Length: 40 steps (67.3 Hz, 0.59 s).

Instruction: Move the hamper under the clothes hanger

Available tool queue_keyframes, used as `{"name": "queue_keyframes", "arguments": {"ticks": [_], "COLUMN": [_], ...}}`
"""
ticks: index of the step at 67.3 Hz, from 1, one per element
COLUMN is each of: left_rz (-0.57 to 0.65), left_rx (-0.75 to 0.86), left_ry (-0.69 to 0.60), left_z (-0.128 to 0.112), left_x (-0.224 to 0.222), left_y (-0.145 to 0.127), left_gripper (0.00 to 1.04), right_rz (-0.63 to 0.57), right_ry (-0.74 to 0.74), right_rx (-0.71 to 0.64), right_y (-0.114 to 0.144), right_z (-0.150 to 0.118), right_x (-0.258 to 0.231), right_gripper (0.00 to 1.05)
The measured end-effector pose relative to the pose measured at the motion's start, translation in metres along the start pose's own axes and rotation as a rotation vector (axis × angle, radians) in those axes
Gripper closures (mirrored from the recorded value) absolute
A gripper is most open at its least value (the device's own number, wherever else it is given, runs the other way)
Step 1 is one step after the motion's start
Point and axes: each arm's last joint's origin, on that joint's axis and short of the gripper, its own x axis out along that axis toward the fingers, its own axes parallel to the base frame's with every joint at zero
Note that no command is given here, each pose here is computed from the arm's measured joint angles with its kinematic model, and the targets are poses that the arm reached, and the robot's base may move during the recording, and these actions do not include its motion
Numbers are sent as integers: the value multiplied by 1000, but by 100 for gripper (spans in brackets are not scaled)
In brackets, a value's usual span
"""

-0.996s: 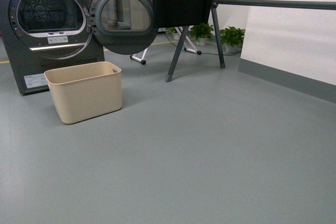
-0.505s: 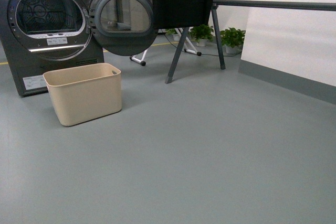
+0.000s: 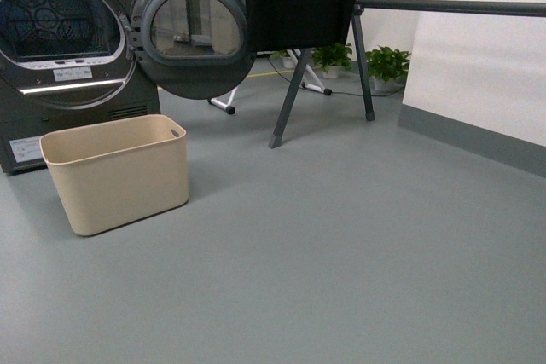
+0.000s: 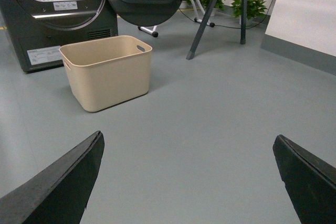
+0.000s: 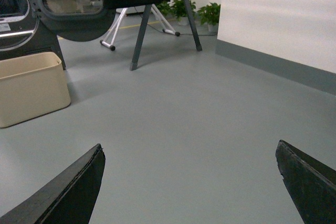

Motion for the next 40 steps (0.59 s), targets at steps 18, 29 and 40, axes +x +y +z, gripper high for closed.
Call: {"name": "queue_keyframes", "arguments": {"ticks": [18, 29, 40], "left_rz": [-2, -1, 0], "left_rx": [1, 1, 1], "left_ry": [0, -1, 0], "left_z": [0, 0, 0], "left_x": [0, 0, 0], "left_y": [0, 0, 0], "left_gripper": [7, 7, 7], "right_rz": [0, 0, 0], "right_ry": [0, 0, 0], "right_rx": [0, 0, 0], "right_y": [0, 0, 0], "right_z": [0, 0, 0], "right_x": [0, 0, 0], "right_gripper": [8, 8, 8]}}
